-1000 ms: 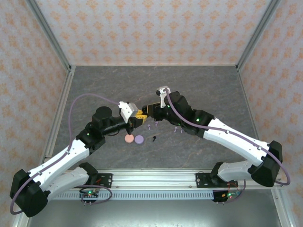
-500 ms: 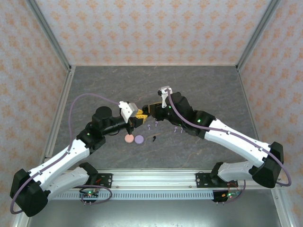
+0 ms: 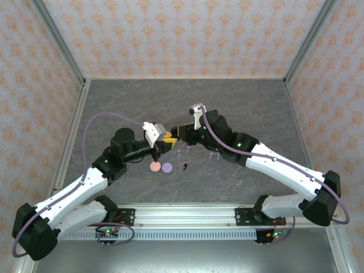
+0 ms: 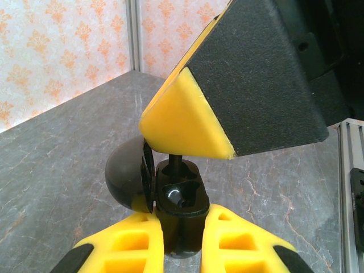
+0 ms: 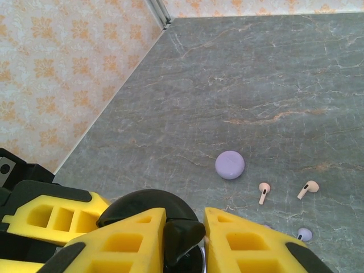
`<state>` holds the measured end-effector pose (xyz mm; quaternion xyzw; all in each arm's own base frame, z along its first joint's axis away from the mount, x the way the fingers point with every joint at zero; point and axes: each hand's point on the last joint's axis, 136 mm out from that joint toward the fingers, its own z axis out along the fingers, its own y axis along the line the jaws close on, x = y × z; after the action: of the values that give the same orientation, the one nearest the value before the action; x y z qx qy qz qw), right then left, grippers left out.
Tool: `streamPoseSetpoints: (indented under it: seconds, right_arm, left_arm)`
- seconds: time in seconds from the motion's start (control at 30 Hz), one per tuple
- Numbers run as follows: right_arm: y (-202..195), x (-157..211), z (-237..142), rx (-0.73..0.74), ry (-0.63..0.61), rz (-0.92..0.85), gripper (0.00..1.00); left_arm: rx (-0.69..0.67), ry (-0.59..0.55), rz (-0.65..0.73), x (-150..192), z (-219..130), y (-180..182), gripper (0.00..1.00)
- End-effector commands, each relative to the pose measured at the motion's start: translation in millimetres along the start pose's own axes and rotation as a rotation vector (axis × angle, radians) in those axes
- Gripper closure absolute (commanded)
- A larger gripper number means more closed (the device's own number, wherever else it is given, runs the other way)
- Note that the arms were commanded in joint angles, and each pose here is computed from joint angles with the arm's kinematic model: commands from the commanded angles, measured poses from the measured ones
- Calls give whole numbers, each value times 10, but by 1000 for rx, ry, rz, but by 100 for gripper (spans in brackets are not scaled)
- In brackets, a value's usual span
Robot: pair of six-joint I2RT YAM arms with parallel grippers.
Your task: Insert the wireless bluetooth earbuds into the charging case
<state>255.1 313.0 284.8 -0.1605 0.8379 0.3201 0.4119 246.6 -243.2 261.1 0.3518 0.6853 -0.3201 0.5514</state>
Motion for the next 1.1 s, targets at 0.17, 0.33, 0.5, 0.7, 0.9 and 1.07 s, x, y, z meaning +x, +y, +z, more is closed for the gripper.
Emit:
streamPoseSetpoints:
  seconds: [0.17,0.33,0.5,0.7,0.9,1.07]
  right_arm:
    - [141,102,28,-54,77,23,77]
    - [83,187,82,-19,122,9,76]
    - [81,174,76,-19,115,11,74]
    - [102,107,45,-20,97,9,72]
    - [145,29,17,-35,74,13,70]
    - [205,-143,-107,-49,20,9,57]
  left_arm:
    - [15,-102,38,-311,-29,-47,100]
    - [17,-117,40,-340,-38,-53,100]
    - [17,-119,42,-350,-39,-53,100]
    - [19,-119,40,-344,-35,-54,100]
    - [21,-116,37,-327,-32,-57,100]
    - [18,-118,36,-319,-37,-55,100]
